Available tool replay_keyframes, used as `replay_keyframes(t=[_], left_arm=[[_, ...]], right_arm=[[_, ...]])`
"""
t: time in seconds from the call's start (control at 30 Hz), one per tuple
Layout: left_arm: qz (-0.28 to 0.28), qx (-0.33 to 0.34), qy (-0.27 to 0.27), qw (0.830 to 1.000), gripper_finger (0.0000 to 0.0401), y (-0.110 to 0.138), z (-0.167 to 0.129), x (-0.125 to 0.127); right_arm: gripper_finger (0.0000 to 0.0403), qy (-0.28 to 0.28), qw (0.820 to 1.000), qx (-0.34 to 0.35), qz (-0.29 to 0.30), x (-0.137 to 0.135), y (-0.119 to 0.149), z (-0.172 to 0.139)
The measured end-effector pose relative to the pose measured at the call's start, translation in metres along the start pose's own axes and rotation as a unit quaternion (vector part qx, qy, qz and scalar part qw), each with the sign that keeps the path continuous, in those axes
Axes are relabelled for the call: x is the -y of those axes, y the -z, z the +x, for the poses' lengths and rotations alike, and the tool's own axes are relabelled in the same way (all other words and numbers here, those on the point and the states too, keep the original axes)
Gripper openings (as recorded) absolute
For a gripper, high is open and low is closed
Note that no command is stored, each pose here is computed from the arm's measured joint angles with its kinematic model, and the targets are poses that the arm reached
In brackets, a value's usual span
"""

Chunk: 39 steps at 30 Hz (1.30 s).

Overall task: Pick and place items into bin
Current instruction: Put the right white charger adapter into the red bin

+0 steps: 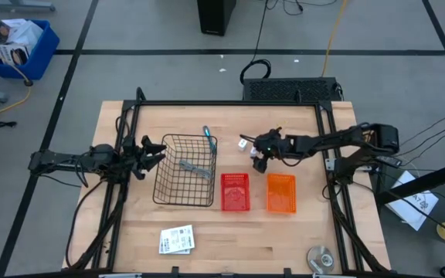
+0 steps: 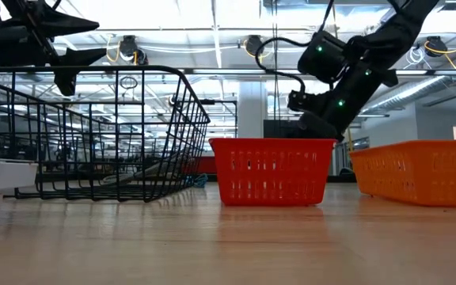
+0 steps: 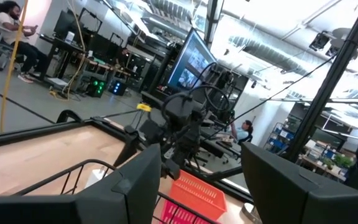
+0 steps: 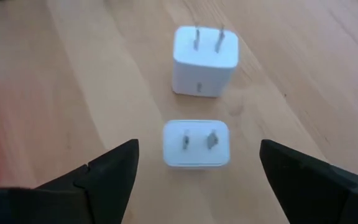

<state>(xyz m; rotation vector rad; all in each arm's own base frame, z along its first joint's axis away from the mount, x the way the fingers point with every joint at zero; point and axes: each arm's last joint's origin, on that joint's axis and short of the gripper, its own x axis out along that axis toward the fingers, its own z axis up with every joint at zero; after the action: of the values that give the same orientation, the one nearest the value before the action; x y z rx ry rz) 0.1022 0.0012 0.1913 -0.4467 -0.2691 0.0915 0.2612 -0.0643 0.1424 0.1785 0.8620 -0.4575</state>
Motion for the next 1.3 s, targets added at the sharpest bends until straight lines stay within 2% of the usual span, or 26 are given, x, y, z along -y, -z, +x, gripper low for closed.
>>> replay_keyframes(t=[0.17, 0.8, 0.93, 1.13, 1.3], left_arm=[[0.000, 0.000, 0.000, 1.000, 0.0228, 0.000, 0.000, 0.000], [0.000, 0.000, 0.000, 1.000, 0.0228, 0.000, 0.000, 0.000], [0.000, 0.000, 0.000, 1.000, 0.0228, 0.000, 0.000, 0.000], [0.000, 0.000, 0.000, 1.000, 0.0228, 0.000, 0.000, 0.000], [0.000, 0.000, 0.000, 1.000, 0.0228, 0.000, 0.000, 0.000]], right_arm=[[0.0298, 0.003, 1.000, 0.003, 0.016, 0.004, -0.001, 0.001], [0.0144, -0.001, 1.000, 0.008, 0.015, 0.003, -0.002, 0.001], [0.0140, -0.025, 0.999, 0.010, 0.019, 0.002, -0.003, 0.001], [0.0153, -0.023, 0.999, 0.017, 0.020, 0.002, -0.005, -0.002], [0.0143, -0.021, 0.998, 0.049, 0.025, 0.002, -0.012, -0.014]])
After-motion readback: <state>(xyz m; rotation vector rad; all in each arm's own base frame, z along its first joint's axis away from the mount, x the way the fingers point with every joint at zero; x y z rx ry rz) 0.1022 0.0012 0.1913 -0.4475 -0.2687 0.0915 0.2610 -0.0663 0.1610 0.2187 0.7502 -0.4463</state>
